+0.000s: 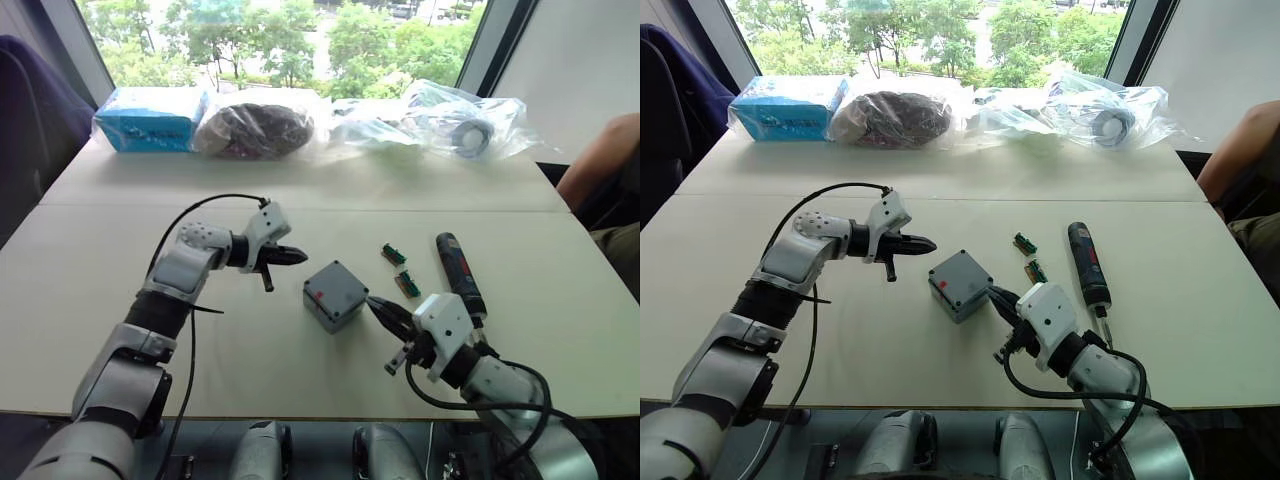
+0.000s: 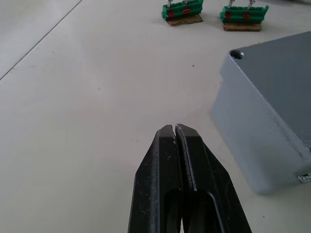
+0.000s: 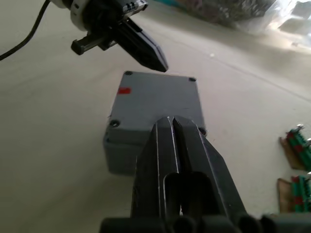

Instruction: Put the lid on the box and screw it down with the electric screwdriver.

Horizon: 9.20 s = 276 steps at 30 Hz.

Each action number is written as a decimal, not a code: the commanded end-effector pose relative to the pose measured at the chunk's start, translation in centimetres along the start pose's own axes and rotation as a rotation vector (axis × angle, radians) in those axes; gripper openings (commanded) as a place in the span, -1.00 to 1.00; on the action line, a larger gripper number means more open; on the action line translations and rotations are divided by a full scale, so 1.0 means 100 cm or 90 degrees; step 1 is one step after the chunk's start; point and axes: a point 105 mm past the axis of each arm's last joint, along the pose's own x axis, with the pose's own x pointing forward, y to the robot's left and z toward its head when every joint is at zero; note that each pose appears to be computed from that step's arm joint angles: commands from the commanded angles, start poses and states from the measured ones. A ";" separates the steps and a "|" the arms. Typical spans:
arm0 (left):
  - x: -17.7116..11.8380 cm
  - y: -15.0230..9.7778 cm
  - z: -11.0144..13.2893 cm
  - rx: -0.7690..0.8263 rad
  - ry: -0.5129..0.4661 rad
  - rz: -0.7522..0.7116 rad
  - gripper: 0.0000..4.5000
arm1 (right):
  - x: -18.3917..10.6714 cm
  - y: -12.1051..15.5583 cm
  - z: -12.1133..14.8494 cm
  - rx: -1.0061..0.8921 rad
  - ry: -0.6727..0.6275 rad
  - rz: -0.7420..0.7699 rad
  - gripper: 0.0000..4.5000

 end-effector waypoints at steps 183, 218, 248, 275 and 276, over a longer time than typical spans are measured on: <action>-0.017 -0.060 0.077 0.143 -0.098 -0.094 -1.00 | 0.008 -0.107 -0.029 0.141 0.160 -0.218 -0.26; -0.017 -0.053 0.067 0.127 -0.093 -0.076 -1.00 | 0.005 -0.115 -0.015 0.103 0.115 -0.206 -0.97; -0.042 -0.051 0.044 0.023 -0.084 -0.036 -1.00 | 0.044 -0.049 0.025 0.091 0.007 0.027 -0.97; -0.039 -0.050 0.045 0.028 -0.079 -0.040 -1.00 | 0.037 -0.057 0.017 0.106 0.010 -0.002 -0.97; -0.039 -0.050 0.045 0.028 -0.079 -0.040 -1.00 | 0.037 -0.057 0.016 0.105 0.011 -0.003 -0.97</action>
